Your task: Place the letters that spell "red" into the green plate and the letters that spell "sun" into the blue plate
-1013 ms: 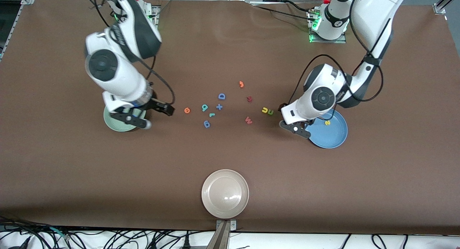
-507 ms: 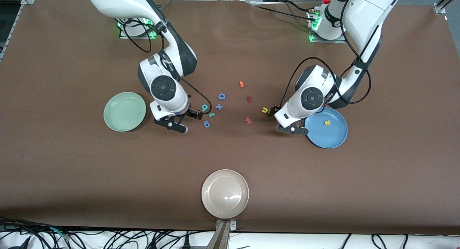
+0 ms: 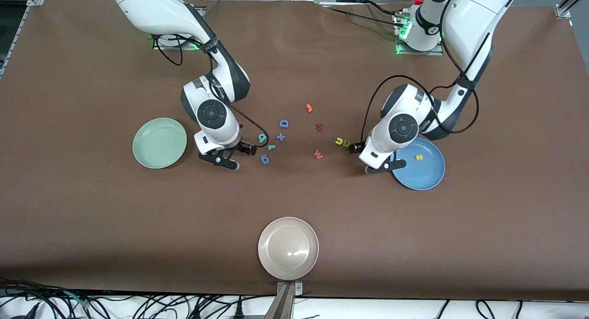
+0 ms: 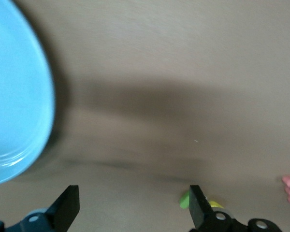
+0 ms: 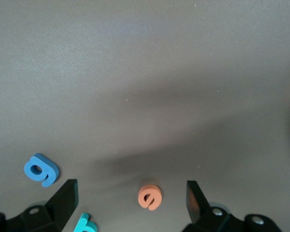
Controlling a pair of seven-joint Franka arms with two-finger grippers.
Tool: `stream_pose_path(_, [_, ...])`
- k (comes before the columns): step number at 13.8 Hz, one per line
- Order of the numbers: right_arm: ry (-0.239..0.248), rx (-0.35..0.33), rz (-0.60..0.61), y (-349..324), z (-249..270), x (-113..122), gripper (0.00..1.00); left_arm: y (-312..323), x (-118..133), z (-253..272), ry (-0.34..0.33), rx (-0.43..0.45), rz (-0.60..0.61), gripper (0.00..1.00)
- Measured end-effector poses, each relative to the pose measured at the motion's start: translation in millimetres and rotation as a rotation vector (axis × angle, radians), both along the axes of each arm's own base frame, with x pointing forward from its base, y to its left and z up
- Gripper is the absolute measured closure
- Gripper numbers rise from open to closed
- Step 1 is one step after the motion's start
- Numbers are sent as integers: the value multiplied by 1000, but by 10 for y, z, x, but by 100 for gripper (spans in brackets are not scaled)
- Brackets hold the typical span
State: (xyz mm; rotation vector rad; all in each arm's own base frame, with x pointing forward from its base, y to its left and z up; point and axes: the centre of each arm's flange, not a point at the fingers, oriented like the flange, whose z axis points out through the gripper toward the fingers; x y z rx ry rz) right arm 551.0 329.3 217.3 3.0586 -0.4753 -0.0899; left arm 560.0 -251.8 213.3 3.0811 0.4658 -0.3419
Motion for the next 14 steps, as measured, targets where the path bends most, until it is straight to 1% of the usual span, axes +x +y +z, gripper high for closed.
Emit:
stream_pose_path(4, [-2, 0, -1, -28, -125, -16, 2, -208, -96, 12, 13, 62, 276, 2])
stream_pose_path(6, [-3, 2, -1, -29, -196, -19, 2, -275, -130, 9, 18, 92, 397, 6])
stream_pose_path(9, [9, -3, -1, -47, -362, -53, 2, -346, -128, -39, 9, 104, 565, 6])
stream_pose_path(12, [27, -14, -1, -82, -446, -115, 4, -512, -175, -163, 6, 89, 678, 8])
stream_pose_path(13, [30, -16, -2, -90, -460, -130, 4, -554, -205, -222, 13, 95, 701, 13])
stream_pose_path(14, [32, -18, -3, -96, -466, -142, 4, -591, -234, -273, 19, 100, 713, 14])
